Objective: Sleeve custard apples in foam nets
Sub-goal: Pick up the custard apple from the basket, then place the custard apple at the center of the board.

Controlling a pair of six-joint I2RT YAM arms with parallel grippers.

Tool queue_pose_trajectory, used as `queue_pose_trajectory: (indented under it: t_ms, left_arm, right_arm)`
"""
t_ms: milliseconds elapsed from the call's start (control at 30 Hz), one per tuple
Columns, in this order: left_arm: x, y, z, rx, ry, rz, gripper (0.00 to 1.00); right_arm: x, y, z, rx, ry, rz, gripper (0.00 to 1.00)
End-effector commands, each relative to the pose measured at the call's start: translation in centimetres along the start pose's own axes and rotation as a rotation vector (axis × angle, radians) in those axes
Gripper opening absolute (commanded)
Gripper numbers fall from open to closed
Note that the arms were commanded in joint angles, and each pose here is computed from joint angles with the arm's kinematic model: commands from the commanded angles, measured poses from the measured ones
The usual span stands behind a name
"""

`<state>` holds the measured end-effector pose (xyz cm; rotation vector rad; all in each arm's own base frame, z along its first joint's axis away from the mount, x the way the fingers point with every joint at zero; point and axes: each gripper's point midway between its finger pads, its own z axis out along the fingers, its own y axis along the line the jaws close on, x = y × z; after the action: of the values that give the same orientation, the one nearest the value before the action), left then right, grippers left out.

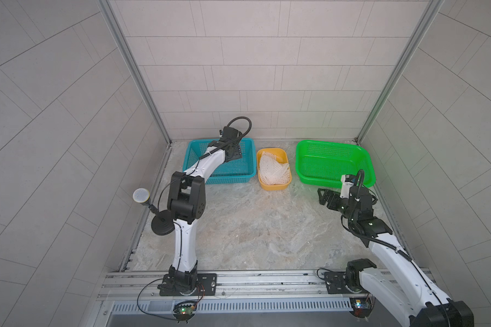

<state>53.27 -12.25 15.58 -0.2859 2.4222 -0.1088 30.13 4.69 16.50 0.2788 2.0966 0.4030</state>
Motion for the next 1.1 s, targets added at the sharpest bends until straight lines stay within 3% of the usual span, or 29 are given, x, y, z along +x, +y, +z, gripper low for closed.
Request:
queue_pose_trajectory:
  t_ms: [0, 167, 467, 733, 933, 1067]
  left_arm:
    - [-0.6, -1.6, -4.9, 0.145, -0.035, 0.041, 0.78]
    - [1.3, -3.3, -10.4, 0.361, -0.026, 0.013, 0.78]
    - [8.1, -7.4, -18.3, 0.85, 0.146, -0.002, 0.78]
    - [9.7, -10.2, -24.5, 1.334, 0.232, -0.183, 0.78]
    - [10.7, -10.2, -28.4, 1.525, 0.271, -0.2, 0.78]
    - [13.0, -10.6, -29.5, 1.562, 0.305, -0.129, 0.76]
  right_arm:
    - [-0.7, 2.1, -0.4, -0.06, 0.008, -0.024, 0.98]
    - [0.0, 5.3, -0.7, -0.149, 0.05, -0.087, 0.98]
    - [-0.2, 12.1, -3.0, -0.431, 0.076, -0.177, 0.98]
    - [1.6, 18.8, -6.3, -0.768, 0.077, -0.299, 0.97]
    - [2.3, 21.4, -8.2, -0.963, -0.032, -0.376, 0.97]
    - [2.6, 22.8, -8.4, -1.033, 0.028, -0.432, 0.96]
